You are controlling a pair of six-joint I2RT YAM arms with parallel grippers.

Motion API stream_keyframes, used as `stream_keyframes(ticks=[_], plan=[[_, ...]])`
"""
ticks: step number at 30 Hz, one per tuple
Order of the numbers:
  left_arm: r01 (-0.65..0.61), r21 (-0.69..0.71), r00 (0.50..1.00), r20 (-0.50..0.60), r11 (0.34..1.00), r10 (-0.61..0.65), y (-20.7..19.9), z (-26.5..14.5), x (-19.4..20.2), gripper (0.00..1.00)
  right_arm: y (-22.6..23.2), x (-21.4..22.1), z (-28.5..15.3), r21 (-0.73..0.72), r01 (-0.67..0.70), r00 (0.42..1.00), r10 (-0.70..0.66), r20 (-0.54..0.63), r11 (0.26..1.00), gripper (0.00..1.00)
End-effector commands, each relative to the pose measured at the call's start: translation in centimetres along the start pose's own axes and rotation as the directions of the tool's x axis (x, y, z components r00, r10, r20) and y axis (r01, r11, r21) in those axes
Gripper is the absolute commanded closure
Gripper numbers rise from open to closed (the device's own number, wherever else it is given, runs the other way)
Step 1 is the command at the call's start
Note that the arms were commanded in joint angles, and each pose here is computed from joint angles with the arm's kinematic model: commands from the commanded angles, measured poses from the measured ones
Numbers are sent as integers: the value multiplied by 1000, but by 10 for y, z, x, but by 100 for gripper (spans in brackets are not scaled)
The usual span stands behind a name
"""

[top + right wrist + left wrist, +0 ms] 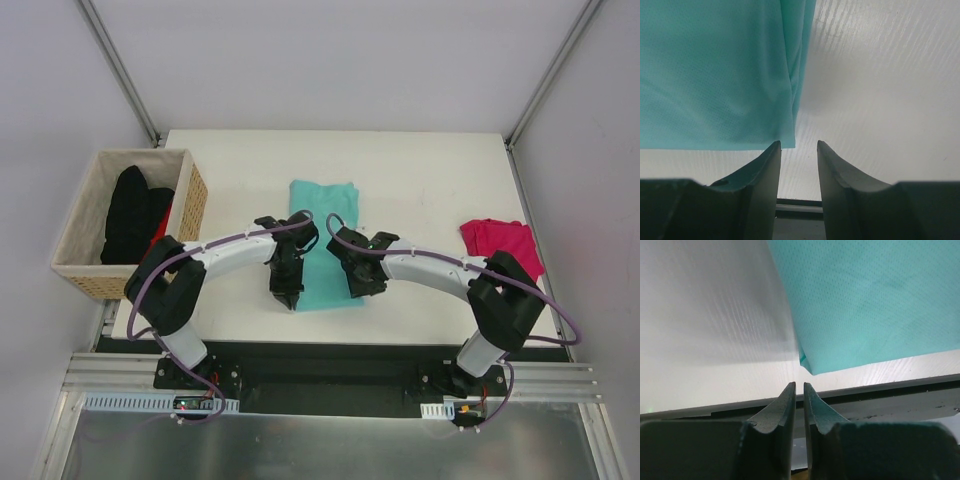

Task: Fold and stack the t-shirts
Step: Grab one side of the 2/3 rectangular tshirt with both arms

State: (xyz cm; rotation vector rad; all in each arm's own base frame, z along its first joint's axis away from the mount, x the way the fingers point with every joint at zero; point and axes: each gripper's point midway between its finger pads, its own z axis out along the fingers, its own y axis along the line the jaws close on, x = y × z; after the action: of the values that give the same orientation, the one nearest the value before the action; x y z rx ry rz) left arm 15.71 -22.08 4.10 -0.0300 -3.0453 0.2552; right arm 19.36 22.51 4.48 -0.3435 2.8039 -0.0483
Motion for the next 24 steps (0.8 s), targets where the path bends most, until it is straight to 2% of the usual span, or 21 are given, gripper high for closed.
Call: stream_keyframes(ticks=[1,13,24], plan=[[11,-4,1000,-2,1000,-11,3,-14,13,89,10,-8,-9,-29,-18,999,19,34,999,62],[20,-27,1000,-21,999,-20,3,-10,25,89,15,-5,-8,-40,-14,1000,15,27,999,62],[-15,-28,1000,-11,999,15,-11,-9,14,89,14,-6,-10,-36,-3,1000,4,30,999,62]])
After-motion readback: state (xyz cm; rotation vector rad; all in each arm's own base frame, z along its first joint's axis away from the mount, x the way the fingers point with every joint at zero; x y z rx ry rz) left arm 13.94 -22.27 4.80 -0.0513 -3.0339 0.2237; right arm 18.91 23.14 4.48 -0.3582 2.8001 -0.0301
